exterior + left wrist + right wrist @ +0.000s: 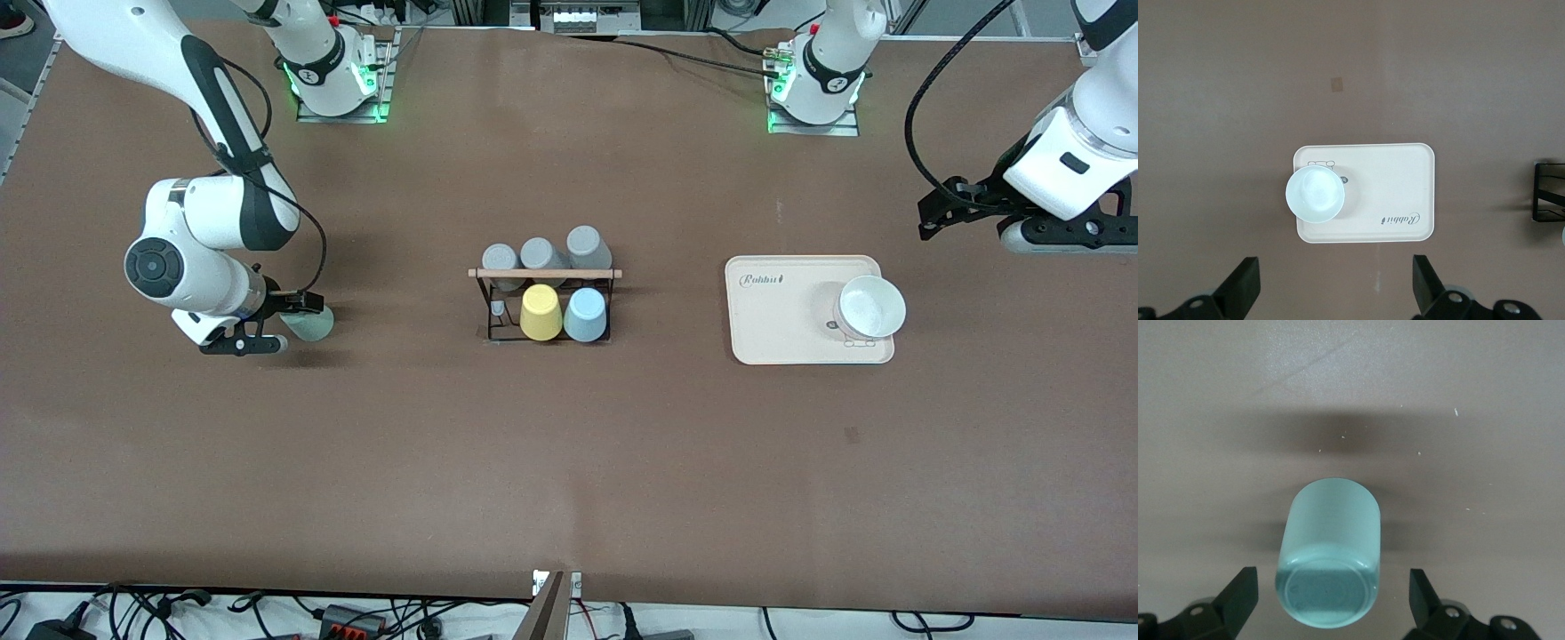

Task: Hang scattered cups on rack with three cups
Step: 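Grasp the pale green cup with the right gripper and lift it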

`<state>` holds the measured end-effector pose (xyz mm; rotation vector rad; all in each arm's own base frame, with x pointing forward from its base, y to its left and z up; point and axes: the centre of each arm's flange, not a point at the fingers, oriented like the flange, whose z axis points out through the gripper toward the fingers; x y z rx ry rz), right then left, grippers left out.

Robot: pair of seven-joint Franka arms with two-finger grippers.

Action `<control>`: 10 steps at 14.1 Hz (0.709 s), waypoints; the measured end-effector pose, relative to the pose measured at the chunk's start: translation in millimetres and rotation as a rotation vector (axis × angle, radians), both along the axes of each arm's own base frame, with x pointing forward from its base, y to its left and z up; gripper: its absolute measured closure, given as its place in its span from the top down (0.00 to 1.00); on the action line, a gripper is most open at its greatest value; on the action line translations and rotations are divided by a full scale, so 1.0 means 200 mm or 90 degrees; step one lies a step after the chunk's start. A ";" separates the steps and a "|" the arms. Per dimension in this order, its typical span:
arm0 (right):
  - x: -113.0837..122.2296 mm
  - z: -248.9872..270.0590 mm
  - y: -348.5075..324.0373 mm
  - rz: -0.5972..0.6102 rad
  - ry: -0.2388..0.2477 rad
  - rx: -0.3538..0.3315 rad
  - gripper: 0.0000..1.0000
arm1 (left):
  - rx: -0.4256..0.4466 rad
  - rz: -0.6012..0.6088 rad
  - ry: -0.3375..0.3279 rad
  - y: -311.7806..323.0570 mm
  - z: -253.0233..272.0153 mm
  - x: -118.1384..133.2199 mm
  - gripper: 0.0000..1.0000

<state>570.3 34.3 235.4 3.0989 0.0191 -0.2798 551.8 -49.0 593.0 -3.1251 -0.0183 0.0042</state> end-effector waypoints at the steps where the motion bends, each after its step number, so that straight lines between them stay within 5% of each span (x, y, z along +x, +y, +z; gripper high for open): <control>1: 0.00 -0.01 0.00 -0.011 -0.003 0.004 1.00 | 0.000 0.000 0.000 0.00 0.00 0.00 1.00; 8: 0.00 -0.07 0.01 -0.023 0.001 0.007 1.00 | 0.000 -0.003 -0.006 -0.01 0.02 0.00 1.00; 10: 0.00 -0.07 0.01 -0.023 0.002 0.006 0.79 | -0.001 -0.005 -0.007 -0.02 0.02 0.00 1.00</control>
